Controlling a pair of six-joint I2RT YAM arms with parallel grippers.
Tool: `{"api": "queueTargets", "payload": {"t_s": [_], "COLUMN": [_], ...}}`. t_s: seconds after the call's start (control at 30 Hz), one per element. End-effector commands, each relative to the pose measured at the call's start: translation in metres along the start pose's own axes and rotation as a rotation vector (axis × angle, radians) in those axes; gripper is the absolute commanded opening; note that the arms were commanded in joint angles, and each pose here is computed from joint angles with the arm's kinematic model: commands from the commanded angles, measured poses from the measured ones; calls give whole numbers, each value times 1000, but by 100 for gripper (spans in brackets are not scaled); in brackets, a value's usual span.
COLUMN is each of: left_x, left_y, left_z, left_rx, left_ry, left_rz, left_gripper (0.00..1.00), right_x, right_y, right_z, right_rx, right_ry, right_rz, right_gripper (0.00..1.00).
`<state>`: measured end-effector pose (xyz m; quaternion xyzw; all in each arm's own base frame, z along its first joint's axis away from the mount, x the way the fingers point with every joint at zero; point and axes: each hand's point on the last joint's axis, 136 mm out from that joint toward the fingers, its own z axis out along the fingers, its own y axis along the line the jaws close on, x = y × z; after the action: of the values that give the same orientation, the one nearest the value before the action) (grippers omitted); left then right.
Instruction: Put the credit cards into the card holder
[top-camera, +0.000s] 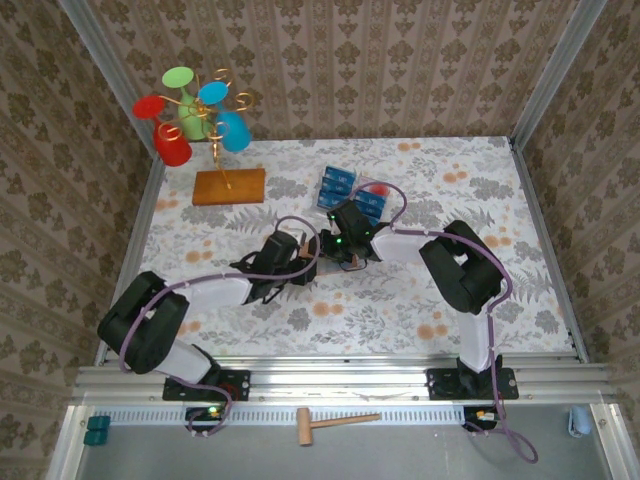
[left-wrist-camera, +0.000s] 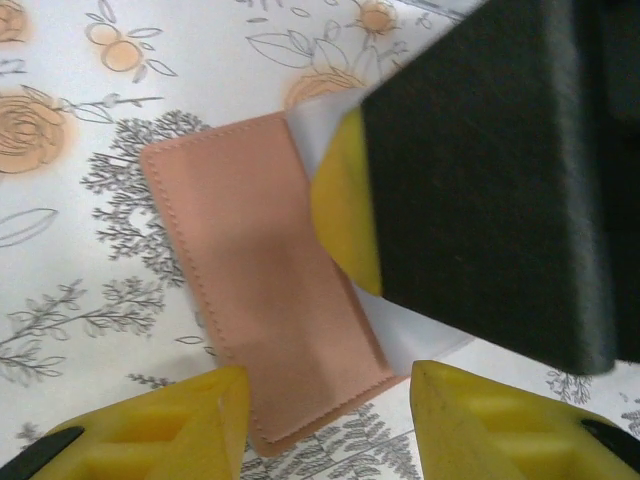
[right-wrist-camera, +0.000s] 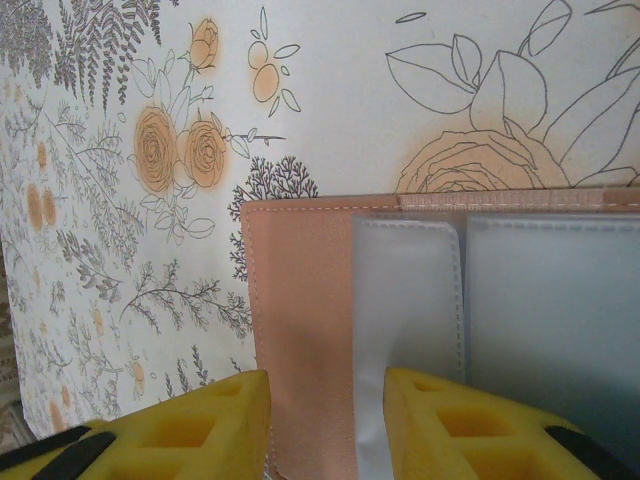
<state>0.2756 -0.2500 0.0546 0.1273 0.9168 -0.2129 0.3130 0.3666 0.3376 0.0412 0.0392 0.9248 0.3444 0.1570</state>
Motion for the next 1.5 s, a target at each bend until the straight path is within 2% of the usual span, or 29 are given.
{"api": "queueTargets", "payload": {"t_s": [0.0,0.5,0.93,1.47], "left_x": [8,5,1,20], "left_y": [-3,-5,-2,6], "left_z": [6,14,14,23], "left_rx": [20,-6,-18,-109], "left_ry": [-17,-35,-106,-74], "left_rz": [-34,-27,-118,-72], "left_gripper": [46,44,45,38], "right_x": [9,8,11,9], "right_y": [-12,-10,-12,-8], "right_z": [6,5,8,5], "right_rx": [31,25,17,6], "right_ry": [27,29,32,26], "right_rz": [26,22,41,42], "right_gripper": [35,35,35,35]}}
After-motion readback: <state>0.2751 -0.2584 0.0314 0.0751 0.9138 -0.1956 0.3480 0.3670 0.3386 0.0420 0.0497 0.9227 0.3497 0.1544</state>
